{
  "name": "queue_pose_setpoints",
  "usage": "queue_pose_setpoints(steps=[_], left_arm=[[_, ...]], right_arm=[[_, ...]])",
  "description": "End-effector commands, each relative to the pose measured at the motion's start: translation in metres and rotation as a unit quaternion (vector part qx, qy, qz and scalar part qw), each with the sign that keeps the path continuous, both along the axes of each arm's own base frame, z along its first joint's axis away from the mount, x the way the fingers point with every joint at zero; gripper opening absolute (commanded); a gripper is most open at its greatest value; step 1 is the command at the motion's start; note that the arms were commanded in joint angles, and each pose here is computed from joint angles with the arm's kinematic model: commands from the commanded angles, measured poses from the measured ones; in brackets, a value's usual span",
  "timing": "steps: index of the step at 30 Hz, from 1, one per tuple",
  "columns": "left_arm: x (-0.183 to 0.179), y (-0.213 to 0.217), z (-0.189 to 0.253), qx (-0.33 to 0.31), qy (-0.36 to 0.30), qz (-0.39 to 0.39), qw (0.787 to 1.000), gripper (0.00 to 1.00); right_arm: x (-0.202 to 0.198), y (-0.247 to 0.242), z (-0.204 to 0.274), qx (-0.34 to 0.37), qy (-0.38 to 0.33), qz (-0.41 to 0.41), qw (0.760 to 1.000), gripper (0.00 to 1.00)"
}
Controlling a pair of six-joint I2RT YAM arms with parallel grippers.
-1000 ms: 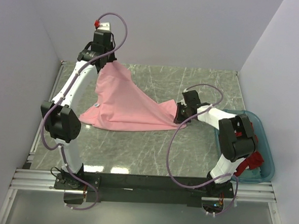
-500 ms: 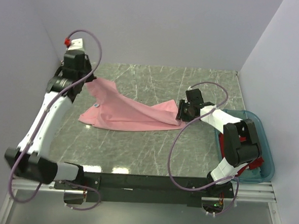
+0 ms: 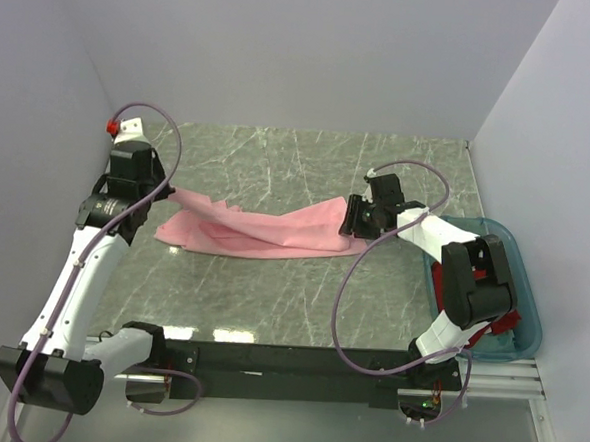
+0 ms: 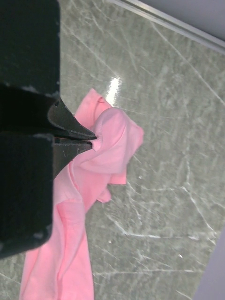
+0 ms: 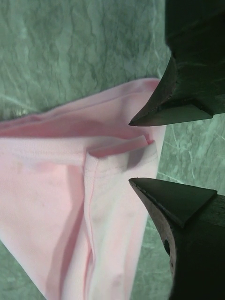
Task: Fold and stack the t-shirts
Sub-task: Flatten the tshirt out
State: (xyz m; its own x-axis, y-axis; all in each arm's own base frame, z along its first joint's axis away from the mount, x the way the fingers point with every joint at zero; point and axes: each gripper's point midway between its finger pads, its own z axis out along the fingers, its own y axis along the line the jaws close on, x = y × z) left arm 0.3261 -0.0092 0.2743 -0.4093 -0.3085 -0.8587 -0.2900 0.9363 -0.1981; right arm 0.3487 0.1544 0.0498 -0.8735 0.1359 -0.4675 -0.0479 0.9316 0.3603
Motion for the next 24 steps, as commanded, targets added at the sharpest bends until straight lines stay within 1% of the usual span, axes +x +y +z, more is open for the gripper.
queue_pose_setpoints(steps=[1, 6, 10, 16, 21, 24], left_arm=[[-0.012, 0.005, 0.005, -0.011, -0.017, 0.015, 1.0, 0.01], [-0.027, 0.011, 0.0, -0.012, -0.02, 0.031, 0.999, 0.01], [-0.038, 0.017, -0.004, -0.007, -0.021, 0.042, 0.999, 0.01], [-0.047, 0.019, -0.015, -0.002, -0.011, 0.044, 0.999, 0.01], [-0.05, 0.021, -0.016, 0.004, -0.011, 0.044, 0.999, 0.01], [-0.051, 0.021, -0.018, 0.005, -0.009, 0.043, 0.999, 0.01]], right_arm=[[0.003, 0.014, 0.02, 0.035, -0.03, 0.04, 0.998, 0.55], [0.007, 0.017, 0.03, 0.046, -0.044, 0.042, 0.997, 0.56], [0.01, 0.014, 0.025, 0.034, -0.04, 0.034, 0.998, 0.56], [0.019, 0.019, 0.027, 0.045, -0.049, 0.037, 0.997, 0.56], [0.029, 0.022, 0.031, 0.036, -0.067, 0.063, 0.995, 0.56], [0.037, 0.017, 0.032, 0.009, -0.082, 0.08, 0.993, 0.56]])
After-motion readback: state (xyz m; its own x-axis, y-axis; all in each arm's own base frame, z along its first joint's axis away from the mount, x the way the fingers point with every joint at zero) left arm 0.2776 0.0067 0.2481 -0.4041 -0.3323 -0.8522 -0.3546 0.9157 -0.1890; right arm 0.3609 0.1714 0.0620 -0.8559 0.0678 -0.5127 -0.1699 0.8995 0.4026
